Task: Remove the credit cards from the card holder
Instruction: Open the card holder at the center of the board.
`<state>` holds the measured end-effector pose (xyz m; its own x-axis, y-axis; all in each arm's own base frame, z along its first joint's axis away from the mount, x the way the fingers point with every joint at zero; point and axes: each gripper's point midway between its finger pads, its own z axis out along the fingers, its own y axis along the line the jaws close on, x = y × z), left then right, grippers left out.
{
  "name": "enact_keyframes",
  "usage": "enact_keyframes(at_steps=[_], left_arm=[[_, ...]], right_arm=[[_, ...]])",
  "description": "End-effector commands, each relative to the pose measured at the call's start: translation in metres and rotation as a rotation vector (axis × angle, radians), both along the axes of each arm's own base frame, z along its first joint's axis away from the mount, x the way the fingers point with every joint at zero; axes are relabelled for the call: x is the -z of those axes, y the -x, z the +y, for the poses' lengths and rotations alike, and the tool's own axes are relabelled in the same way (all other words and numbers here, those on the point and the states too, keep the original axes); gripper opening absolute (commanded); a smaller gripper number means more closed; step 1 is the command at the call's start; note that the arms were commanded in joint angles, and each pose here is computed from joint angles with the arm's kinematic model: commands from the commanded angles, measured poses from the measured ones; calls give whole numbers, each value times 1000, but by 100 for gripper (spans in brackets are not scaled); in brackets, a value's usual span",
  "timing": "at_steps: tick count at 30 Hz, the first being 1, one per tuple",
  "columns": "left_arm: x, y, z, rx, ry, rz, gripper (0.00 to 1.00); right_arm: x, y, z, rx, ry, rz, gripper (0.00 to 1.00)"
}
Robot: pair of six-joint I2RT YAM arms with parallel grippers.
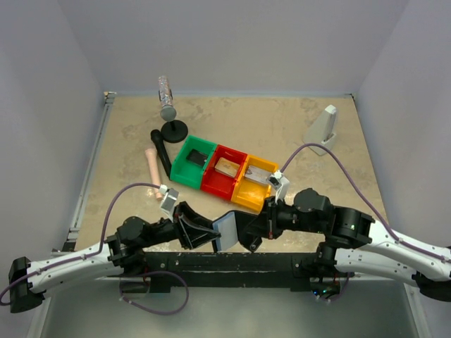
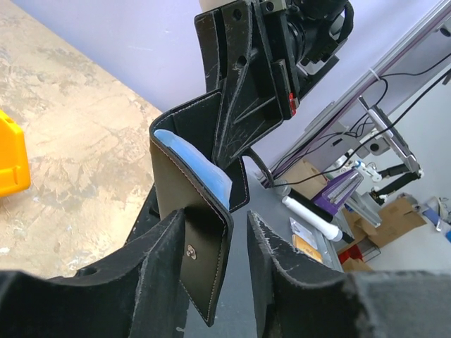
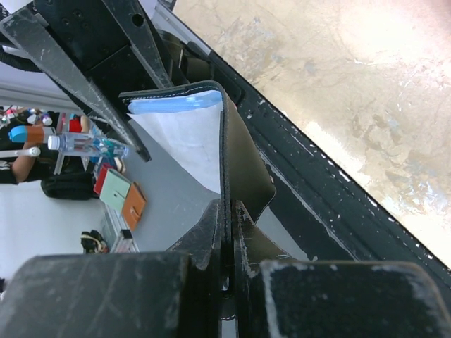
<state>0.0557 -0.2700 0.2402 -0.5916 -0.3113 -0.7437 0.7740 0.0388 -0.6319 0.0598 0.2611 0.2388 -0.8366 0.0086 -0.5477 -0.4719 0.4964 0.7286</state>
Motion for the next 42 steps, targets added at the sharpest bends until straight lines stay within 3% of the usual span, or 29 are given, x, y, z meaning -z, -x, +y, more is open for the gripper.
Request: enact_keyframes(at_steps=[1, 13, 18, 24, 29, 31, 33, 38, 39, 42], left_arm=[[-22, 6, 3, 21, 52, -35, 46], [-22, 8, 3, 34, 58, -37, 24], [-22, 9, 3, 35, 62, -34, 25], [-21, 8, 2, 35, 52, -30, 1], [-21, 6, 0, 25, 14, -16, 0], [-20, 3, -1, 13, -22, -2, 0], [-19, 2, -2, 10, -65, 7, 0], [-25, -1, -6, 4, -131, 21, 0], [-25, -2, -6, -1, -148, 26, 0], [-26, -6, -7, -16, -191, 35, 0]], right_arm=[[-20, -1, 6, -5, -86, -12, 0], [-15, -4, 6, 1, -92, -3, 0], [-13, -4, 6, 1, -94, 1, 0], [-12, -3, 7, -9, -86, 0, 0], [-11, -2, 5, -25, -68, -17, 1], [-10, -1, 3, -32, -52, -24, 28], [-10, -1, 1, -39, -31, -35, 45], [-13, -7, -6, -23, 16, -82, 66], [-14, -8, -8, -22, 27, -93, 79], [-13, -11, -12, -8, 67, -105, 84]])
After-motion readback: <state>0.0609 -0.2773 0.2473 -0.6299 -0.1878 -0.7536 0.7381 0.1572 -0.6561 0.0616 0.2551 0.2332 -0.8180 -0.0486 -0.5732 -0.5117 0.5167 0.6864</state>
